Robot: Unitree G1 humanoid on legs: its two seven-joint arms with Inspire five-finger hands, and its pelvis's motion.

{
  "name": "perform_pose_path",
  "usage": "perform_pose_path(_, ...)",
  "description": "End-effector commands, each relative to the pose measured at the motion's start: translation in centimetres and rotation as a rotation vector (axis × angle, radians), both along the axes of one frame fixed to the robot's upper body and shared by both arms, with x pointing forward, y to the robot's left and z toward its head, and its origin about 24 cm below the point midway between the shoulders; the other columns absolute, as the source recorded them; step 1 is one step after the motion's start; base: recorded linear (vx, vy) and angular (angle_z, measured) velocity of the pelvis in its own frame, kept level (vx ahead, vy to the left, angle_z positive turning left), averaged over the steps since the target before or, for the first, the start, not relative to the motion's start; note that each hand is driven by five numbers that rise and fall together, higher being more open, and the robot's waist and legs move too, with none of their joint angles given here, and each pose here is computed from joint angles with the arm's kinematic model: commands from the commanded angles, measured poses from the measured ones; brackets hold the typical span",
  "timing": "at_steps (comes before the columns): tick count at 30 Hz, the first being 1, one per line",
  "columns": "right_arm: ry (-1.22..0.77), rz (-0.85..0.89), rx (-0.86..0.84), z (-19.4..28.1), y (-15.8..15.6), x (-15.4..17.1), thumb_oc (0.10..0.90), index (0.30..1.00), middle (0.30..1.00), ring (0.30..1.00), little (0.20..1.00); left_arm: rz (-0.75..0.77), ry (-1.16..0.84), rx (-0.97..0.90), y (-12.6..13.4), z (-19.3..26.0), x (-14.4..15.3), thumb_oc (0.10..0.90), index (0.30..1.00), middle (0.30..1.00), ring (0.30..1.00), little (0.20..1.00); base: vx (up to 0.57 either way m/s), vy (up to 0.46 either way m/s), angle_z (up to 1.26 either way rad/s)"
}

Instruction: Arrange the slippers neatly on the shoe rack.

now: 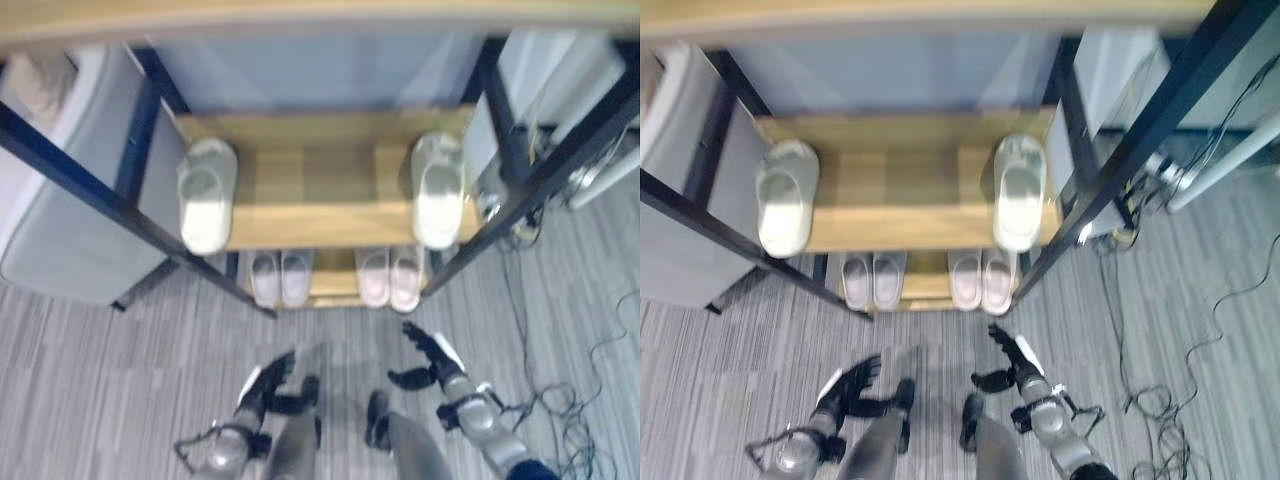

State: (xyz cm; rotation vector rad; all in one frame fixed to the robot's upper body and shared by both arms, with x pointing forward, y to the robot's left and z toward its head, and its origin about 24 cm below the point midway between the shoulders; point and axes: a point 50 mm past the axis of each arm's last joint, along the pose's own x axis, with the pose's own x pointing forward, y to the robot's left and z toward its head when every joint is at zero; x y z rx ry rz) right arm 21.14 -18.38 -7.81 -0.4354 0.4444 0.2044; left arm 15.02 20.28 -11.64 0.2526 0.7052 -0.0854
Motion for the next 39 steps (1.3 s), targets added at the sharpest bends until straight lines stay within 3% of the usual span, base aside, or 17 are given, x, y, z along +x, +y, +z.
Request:
perform_pose_path(1,-0.345,0.165,0.025,8.8,-0.7,4.5,0.8,0.9,0.9,0.9,0.9,-0.03,-0.013,0.06,0.0,-0.2,0.4,0.8,0.9,0.9,0.9,0.9,0.23,-0.019,-0.01)
perform_pose_path(2,-0.258,0.141,0.323,7.5,0.7,1.8,0.8,0.9,0.9,0.9,0.9,-0.002,-0.011,0.041,-0.2,-0.4,0.4,0.8,0.9,0.9,0.9,0.9,0.18,-0.006,0.01)
perform_pose_path(5,-0.142,0.13,0.31,4.5,1.5,0.6,0.8,0.9,0.9,0.9,0.9,-0.031,0.042,0.081,-0.2,-1.1,-0.5,0.8,0.9,0.9,0.9,0.9,0.07,-0.03,-0.18)
perform_pose_path(14,-0.255,0.352,0.401,7.8,6.9,2.4,0.8,0.9,0.9,0.9,0.9,-0.018,0.225,0.129,-0.5,-3.5,-3.1,0.8,0.9,0.9,0.9,0.9,0.04,-0.008,0.13)
perform_pose_path(21,-0.343,0.381,0.401,9.9,7.6,3.4,0.8,0.9,0.9,0.9,0.9,0.019,0.292,0.117,-0.5,-4.1,-4.8,0.8,0.9,0.9,0.9,0.9,0.04,-0.003,0.05)
perform_pose_path(25,-0.51,0.356,0.381,13.3,7.2,5.3,0.8,0.9,0.9,0.9,0.9,0.055,0.361,0.111,-0.4,-4.7,-6.7,0.8,0.9,0.9,0.9,0.9,0.04,0.012,0.1)
perform_pose_path(32,-0.892,0.213,-0.013,20.0,3.6,9.5,0.8,0.9,0.9,0.9,0.9,0.066,0.401,0.14,0.2,-4.9,-7.9,0.8,0.9,0.9,0.9,0.9,0.01,0.024,0.03)
perform_pose_path(33,-0.895,0.212,-0.015,20.0,3.6,9.5,0.8,0.9,0.9,0.9,0.9,0.066,0.399,0.14,0.2,-4.9,-7.8,0.8,0.9,0.9,0.9,0.9,0.0,0.038,0.05)
perform_pose_path(38,-1.015,0.193,-0.35,23.1,1.9,12.0,0.8,0.9,0.9,0.9,0.9,0.054,0.407,0.156,0.6,-4.9,-8.1,0.8,0.9,0.9,0.9,0.9,0.01,0.033,0.1)
perform_pose_path(39,-1.019,0.213,-0.502,23.9,1.4,13.2,0.8,0.9,0.9,0.9,0.9,0.043,0.403,0.162,0.8,-4.9,-8.0,0.8,0.9,0.9,0.9,0.9,-0.02,0.039,0.06)
